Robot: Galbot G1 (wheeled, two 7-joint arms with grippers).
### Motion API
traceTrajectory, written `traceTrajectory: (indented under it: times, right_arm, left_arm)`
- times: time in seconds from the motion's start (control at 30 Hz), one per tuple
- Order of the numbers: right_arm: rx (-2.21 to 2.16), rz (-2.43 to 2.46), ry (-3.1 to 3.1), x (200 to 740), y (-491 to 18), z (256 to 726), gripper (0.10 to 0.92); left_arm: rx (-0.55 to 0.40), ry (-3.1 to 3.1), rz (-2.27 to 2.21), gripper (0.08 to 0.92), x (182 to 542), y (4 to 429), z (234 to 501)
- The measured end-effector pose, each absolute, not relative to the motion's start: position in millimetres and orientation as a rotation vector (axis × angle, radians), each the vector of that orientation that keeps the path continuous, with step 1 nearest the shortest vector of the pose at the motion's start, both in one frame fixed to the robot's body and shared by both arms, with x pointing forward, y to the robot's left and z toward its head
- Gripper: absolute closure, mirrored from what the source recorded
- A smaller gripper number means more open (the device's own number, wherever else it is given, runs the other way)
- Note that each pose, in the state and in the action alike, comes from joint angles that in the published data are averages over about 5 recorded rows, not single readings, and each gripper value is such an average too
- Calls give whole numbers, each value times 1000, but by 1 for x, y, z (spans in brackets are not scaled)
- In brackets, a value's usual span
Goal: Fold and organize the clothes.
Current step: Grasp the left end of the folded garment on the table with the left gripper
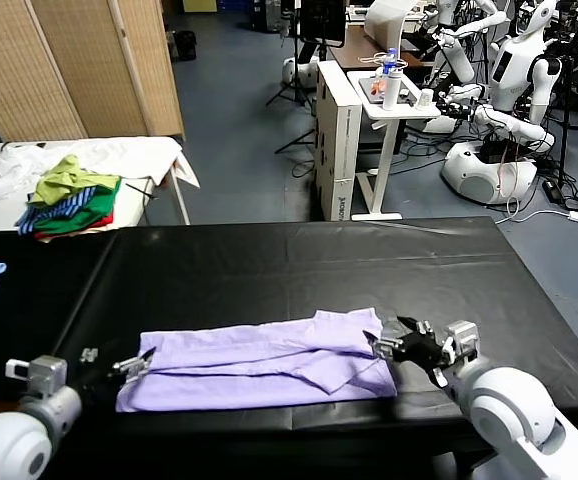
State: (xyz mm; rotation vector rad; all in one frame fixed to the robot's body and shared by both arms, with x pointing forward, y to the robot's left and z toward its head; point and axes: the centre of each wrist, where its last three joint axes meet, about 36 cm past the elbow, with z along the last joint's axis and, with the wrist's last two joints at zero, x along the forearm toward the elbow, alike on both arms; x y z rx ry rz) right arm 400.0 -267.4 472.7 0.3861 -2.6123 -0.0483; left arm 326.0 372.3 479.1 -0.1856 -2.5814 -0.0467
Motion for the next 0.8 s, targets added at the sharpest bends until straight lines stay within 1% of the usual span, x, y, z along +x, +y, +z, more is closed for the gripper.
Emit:
traceTrajectory:
  times: [0.33, 0.47, 0.57, 0.67, 0.7, 0.8]
  right_arm:
    - [332, -85, -2600, 421, -258, 442, 116]
    - [321, -102, -2588, 425, -254, 434, 143]
    - [317, -112, -2579, 427, -252, 429, 220]
    - [311, -119, -2570, 427, -251, 424, 328]
    - [310, -121, -2567, 427, -251, 423, 365]
    - [310, -122, -2566, 426, -250, 418, 502]
  left_arm:
    - [-171, -2581, 83, 93, 358, 376, 451]
    - [-157, -2560, 108, 92, 364, 381, 440]
    - [-147, -2545, 116, 92, 365, 385, 434]
    - [-142, -2534, 119, 110, 365, 385, 430]
    - [-143, -2531, 119, 133, 364, 385, 430]
    - [-145, -2525, 120, 265, 364, 385, 428]
